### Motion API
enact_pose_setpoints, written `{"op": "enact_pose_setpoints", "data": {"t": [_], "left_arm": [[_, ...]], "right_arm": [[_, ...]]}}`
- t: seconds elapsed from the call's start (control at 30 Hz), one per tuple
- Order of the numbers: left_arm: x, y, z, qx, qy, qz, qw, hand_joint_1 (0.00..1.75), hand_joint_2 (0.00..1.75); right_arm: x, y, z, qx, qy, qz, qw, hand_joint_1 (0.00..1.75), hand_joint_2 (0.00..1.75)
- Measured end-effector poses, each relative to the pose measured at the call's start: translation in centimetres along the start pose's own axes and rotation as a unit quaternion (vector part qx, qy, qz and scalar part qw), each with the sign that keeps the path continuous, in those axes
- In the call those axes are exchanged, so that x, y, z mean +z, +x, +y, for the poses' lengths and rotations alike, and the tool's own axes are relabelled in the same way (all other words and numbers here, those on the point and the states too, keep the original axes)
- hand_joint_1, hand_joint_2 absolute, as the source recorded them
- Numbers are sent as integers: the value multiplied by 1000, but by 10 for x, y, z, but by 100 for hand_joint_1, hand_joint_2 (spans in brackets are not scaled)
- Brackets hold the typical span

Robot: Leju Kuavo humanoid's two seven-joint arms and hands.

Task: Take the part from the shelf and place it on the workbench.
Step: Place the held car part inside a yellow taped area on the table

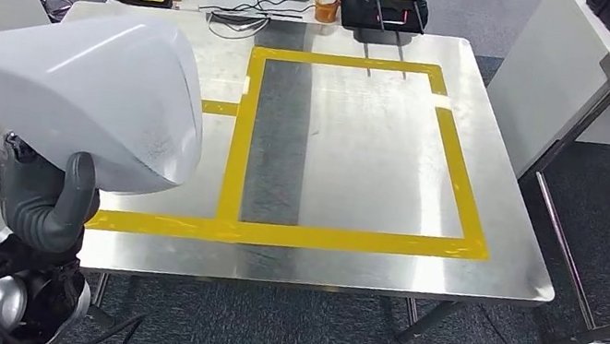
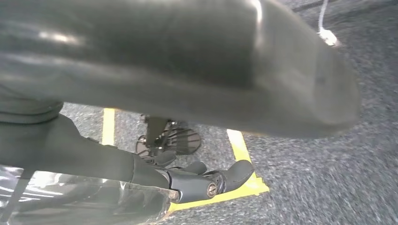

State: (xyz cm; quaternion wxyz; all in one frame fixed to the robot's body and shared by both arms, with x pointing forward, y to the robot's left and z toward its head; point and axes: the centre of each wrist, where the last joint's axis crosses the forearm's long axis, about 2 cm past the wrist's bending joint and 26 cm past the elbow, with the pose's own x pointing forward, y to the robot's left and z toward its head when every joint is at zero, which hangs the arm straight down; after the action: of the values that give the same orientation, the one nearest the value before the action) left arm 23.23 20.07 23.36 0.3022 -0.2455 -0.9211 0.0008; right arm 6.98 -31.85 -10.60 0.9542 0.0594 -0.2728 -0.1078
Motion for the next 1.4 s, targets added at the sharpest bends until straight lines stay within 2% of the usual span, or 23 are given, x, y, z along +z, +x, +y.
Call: {"op": "enact_pose_setpoints", "data": {"t": [0.23,0.5,0.8,1.2,1.4], "left_arm": [[1,-1,1,-11,0,2,1000,168,175],[-3,-1,4,-70,-15,-9,997,168,175],[-20,-19,12,-155,-64,13,986,168,175],[-63,-49,20,-316,-143,27,938,168,175],[-91,-64,22,-423,-176,8,889,168,175]], "right_arm": [[1,-3,0,-5,-2,2,1000,0,0],[-1,-2,6,1,7,4,1000,0,0],[-4,7,10,9,13,1,1000,0,0],[-7,9,18,9,30,1,1000,0,0],[-8,10,26,7,38,2,999,0,0]]}}
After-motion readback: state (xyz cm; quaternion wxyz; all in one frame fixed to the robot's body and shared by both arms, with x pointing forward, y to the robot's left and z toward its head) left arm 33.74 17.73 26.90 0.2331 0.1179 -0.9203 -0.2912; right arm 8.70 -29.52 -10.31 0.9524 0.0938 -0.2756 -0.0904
